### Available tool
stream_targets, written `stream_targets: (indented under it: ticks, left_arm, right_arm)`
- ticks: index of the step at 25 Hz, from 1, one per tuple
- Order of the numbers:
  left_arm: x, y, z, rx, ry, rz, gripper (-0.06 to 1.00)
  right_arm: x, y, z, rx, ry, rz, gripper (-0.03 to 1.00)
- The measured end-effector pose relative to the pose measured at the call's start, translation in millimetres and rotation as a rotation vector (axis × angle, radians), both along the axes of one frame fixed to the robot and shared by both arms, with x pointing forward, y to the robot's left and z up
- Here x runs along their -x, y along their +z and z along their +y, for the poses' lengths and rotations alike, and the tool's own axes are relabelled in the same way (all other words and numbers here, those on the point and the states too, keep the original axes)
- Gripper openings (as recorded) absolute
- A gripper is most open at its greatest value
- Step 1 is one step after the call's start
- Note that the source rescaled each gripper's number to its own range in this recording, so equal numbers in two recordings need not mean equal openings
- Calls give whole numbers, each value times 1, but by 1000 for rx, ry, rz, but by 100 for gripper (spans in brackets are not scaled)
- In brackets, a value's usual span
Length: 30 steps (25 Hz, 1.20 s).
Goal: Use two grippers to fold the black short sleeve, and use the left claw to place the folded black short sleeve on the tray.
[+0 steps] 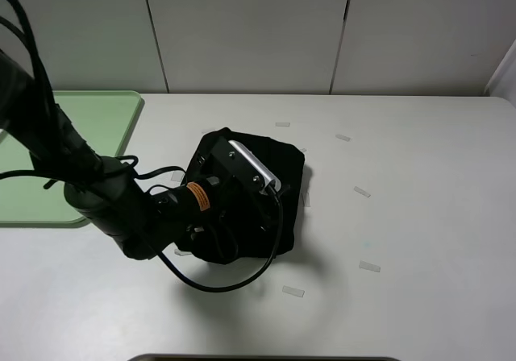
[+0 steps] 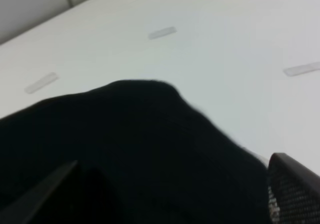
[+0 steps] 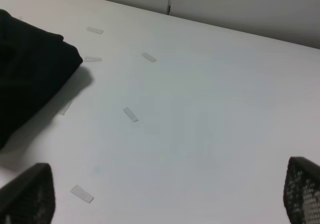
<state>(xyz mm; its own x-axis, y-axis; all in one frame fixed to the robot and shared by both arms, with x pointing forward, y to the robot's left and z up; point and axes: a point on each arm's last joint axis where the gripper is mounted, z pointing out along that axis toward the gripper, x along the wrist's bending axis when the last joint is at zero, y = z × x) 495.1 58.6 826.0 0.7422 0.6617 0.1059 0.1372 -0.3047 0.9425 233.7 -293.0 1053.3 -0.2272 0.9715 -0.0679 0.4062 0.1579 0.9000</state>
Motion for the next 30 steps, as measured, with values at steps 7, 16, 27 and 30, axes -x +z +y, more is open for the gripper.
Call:
stream_targets:
  ticks: [7, 16, 27, 30]
  left_arm:
    - [0, -2, -3, 6, -6, 1, 72]
    - [4, 86, 6, 314, 92, 17, 72]
    - [19, 147, 62, 326, 432, 428, 72]
    - [24, 160, 84, 329, 519, 543, 72]
  right_arm:
    - [0, 0, 0, 0, 0, 0, 100]
    - [0, 0, 0, 0, 0, 0, 100]
    - [0, 0, 0, 0, 0, 0, 100]
    - [0, 0, 0, 0, 0, 0, 100]
